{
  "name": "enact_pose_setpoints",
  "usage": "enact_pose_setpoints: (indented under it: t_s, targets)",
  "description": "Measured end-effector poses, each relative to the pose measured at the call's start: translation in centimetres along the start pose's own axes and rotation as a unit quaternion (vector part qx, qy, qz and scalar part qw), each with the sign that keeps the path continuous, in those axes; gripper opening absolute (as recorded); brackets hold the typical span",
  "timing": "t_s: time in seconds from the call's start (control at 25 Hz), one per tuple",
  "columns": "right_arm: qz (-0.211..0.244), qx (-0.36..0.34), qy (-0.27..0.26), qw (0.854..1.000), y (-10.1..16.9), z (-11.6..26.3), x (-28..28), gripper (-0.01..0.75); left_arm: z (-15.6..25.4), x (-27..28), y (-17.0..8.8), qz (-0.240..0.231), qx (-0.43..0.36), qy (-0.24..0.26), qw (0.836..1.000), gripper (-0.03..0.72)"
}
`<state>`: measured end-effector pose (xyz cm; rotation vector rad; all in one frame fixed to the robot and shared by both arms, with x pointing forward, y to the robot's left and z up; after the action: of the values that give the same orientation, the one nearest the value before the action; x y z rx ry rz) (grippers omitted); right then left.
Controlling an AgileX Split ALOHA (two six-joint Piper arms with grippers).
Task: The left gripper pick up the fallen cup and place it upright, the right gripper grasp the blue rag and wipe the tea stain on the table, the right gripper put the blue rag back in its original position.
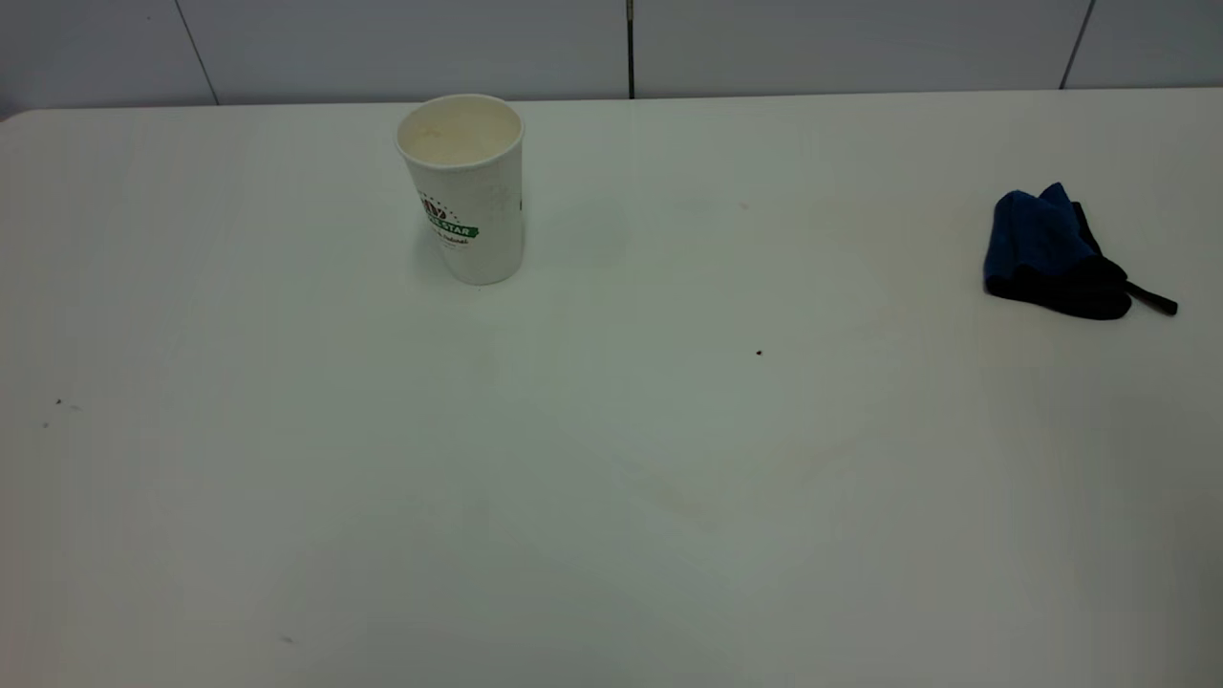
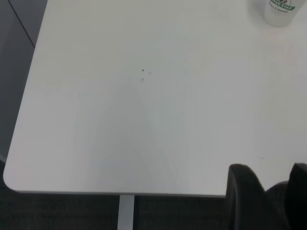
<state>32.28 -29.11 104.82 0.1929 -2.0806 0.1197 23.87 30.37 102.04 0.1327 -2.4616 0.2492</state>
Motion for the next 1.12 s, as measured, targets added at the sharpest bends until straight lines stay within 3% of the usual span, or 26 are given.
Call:
enact_pose_setpoints:
  t_s: [0.2,0.56,0.76,1.12]
  targets:
    - [0.026,0.008,-0.095,0.995,0.7,3.3,0.0,0.545,0.0,0.0,0.0,0.000,0.000,0.000,1.000,0.240]
    - [0.086,0.034,-0.228,0.969,1.0,6.0,2.0,0.545,0.0,0.0,0.0,0.000,0.000,0.000,1.000,0.240]
    - [0.093,0.036,-0.259,0.961,1.3,6.8,2.6,0.545,0.0,0.0,0.0,0.000,0.000,0.000,1.000,0.240]
    - [0.091,0.036,-0.245,0.965,1.3,7.2,1.9,0.545,0.0,0.0,0.0,0.000,0.000,0.000,1.000,0.240]
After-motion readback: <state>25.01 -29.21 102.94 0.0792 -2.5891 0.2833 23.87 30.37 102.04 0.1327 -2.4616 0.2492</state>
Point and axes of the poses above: a point on each arm's last joint axis where the gripper is mounted, x pointing back along that axis away from the gripper, y along the wrist's bending axis when the last joint is at zero, z = x × y, the point moved 2 cm from there along -x, pointing out along that axis toward the gripper, and after that the axes turned 12 degrees about x, right-handed, at the moved point
